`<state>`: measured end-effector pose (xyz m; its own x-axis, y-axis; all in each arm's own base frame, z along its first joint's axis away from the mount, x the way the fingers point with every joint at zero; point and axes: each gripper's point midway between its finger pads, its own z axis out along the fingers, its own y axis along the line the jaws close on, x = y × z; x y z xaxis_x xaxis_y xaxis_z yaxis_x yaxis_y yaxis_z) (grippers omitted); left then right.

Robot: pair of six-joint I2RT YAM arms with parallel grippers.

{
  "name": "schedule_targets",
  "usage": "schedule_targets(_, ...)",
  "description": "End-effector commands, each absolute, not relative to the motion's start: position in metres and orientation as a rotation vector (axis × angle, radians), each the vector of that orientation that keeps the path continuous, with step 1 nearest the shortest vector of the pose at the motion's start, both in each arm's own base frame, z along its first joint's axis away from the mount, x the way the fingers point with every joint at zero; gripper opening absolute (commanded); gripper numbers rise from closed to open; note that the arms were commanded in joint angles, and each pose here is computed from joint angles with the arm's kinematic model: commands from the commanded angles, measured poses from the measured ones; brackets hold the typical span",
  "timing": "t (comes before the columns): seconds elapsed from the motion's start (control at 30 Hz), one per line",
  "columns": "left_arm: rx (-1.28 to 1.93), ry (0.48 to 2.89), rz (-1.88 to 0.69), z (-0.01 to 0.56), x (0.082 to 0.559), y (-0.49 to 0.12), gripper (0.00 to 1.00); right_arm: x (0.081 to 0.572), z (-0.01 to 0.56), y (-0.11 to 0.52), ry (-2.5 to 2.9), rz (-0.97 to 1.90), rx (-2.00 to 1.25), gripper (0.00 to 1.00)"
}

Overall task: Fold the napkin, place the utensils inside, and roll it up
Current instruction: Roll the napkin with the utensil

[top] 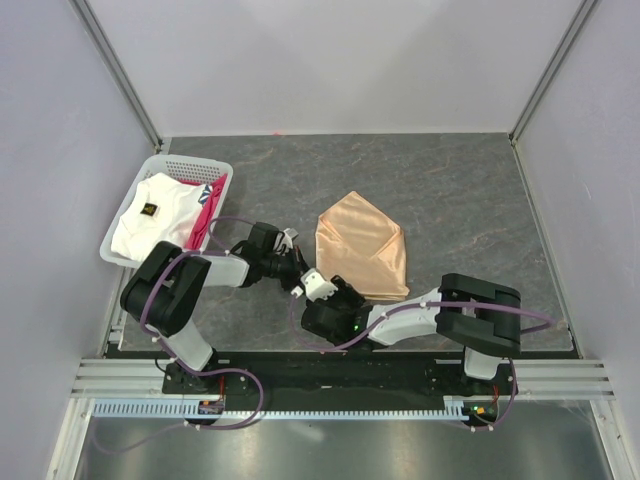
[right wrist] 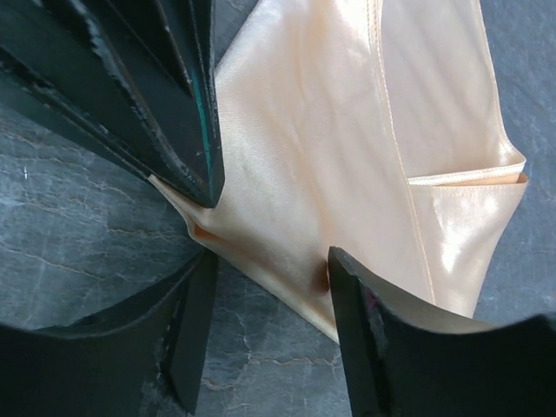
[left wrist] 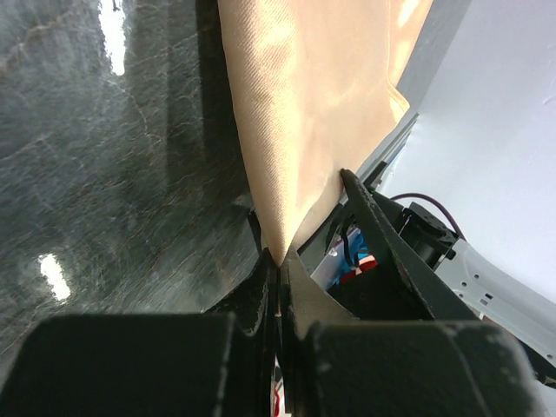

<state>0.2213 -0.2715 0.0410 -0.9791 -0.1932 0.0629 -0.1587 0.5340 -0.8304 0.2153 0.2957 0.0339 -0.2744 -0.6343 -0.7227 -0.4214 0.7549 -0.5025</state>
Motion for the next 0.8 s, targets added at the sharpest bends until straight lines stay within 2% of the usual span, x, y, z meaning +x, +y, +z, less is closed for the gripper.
schedule_targets(0.0, -0.314, 2.685, -1.525, 0.053, 0.222, -0.271, 0.02, 0.217, 0.017, 0.283, 1.936, -0.29, -0.812, 0.59)
schedule_targets(0.17, -0.319, 2.685, -1.528, 0.053, 0.223, -0.269, 0.02, 0.219, 0.013, 0.273, 1.954, -0.296, -0.804, 0.5)
schedule_targets(0.3, -0.316, 2.685, -1.531, 0.052, 0.223, -0.269, 0.02, 0.216, 0.011, 0.279, 1.957, -0.232, -0.843, 0.46)
schedule_targets(0.4, -0.297, 2.688, -1.535, 0.051, 0.224, -0.269, 0.03, 0.216, 0.012, 0.284, 1.945, -0.214, -0.883, 0.36)
schedule_targets(0.5, -0.278, 2.681, -1.533, 0.051, 0.225, -0.269, 0.21, 0.218, 0.009, 0.286, 1.96, -0.205, -0.919, 0.3)
schedule_targets(0.53, -0.271, 2.682, -1.528, 0.05, 0.223, -0.268, 0.29, 0.218, 0.007, 0.287, 1.975, -0.187, -0.93, 0.28)
schedule_targets(0.67, -0.309, 2.665, -1.488, 0.046, 0.228, -0.257, 0.48, 0.22, 0.005, 0.285, 2.031, -0.12, -0.951, 0.27)
schedule_targets(0.7, -0.307, 2.658, -1.48, 0.047, 0.227, -0.254, 0.56, 0.222, 0.004, 0.282, 2.046, -0.115, -0.947, 0.27)
schedule_targets(0.77, -0.326, 2.651, -1.444, 0.045, 0.23, -0.249, 0.62, 0.22, 0.004, 0.286, 2.069, -0.058, -0.977, 0.26)
